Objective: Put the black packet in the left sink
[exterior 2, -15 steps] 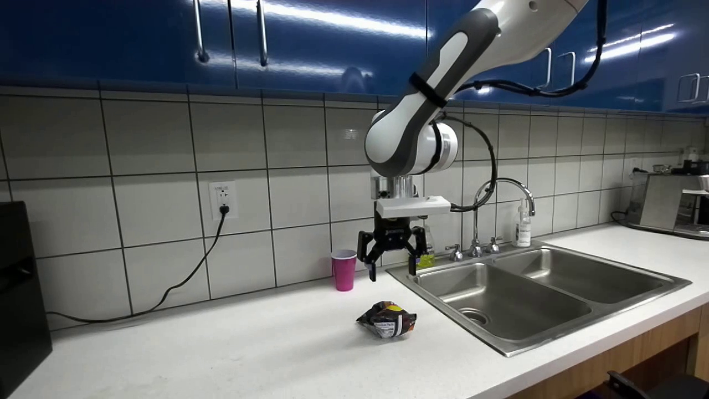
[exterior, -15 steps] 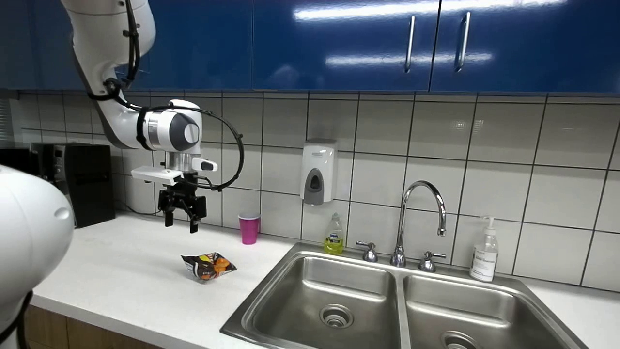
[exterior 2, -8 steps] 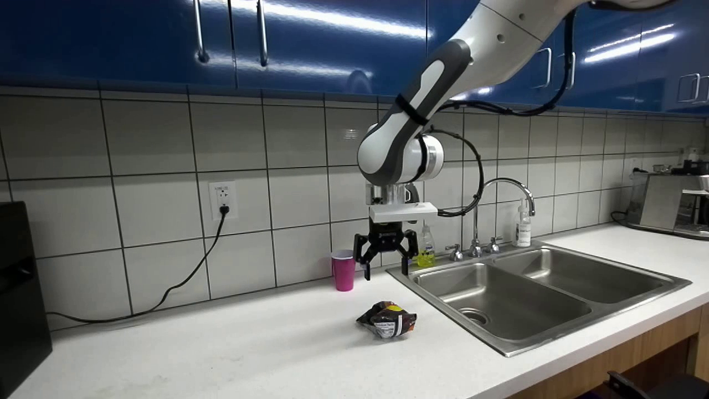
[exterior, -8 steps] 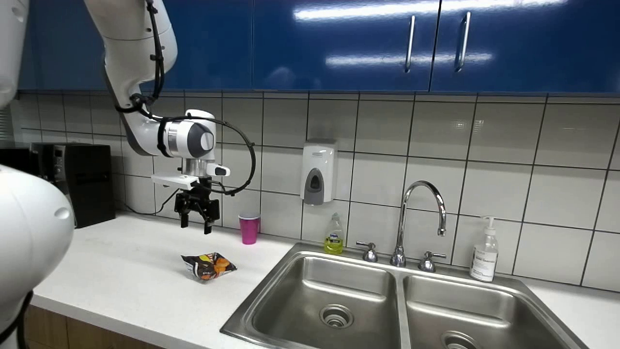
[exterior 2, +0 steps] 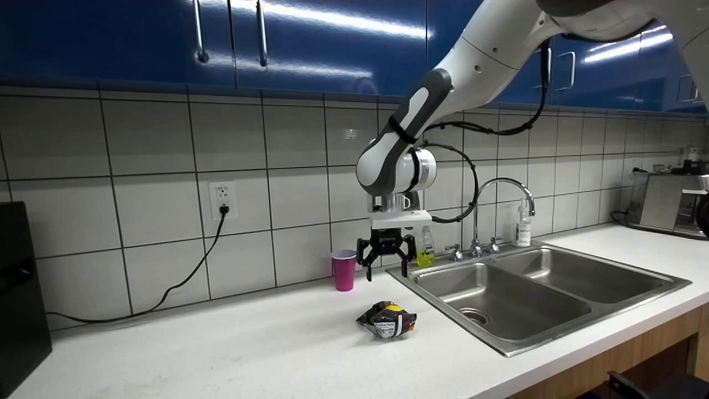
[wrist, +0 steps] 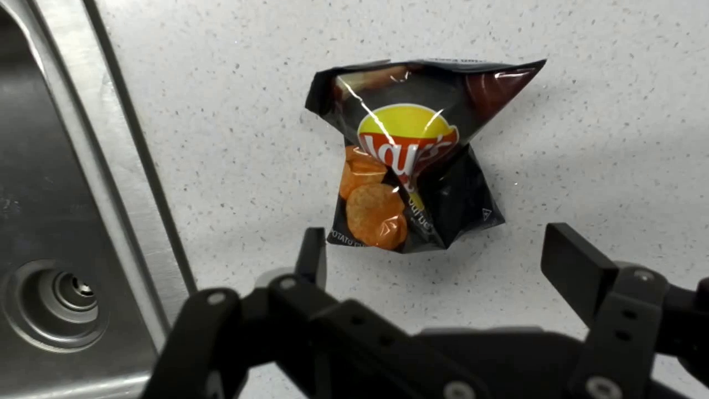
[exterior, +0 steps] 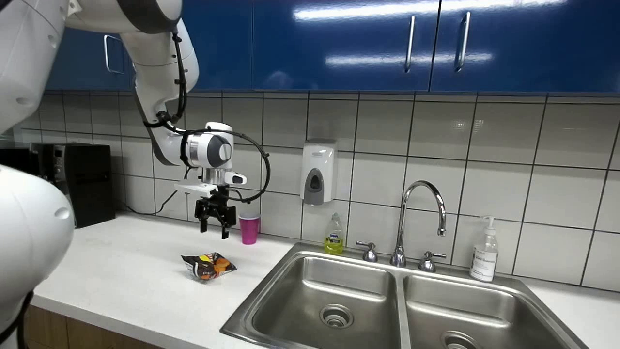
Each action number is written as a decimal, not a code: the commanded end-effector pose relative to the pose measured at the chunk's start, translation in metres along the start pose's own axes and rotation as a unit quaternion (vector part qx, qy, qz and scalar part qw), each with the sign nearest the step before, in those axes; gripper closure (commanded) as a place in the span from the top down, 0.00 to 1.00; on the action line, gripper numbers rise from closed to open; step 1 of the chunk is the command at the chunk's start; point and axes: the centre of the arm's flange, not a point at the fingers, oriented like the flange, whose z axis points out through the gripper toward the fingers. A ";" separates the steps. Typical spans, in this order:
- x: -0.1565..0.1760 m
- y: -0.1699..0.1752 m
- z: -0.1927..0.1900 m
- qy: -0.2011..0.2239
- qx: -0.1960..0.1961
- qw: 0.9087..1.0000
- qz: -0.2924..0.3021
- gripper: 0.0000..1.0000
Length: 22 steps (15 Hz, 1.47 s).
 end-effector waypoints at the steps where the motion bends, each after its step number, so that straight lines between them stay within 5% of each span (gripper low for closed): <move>1: 0.016 0.004 0.006 -0.026 -0.013 1.000 0.001 1.00; 8: 0.008 0.004 0.031 -0.067 -0.016 0.998 0.002 1.00; 22: 0.017 -0.004 0.063 -0.075 -0.018 0.997 0.001 1.00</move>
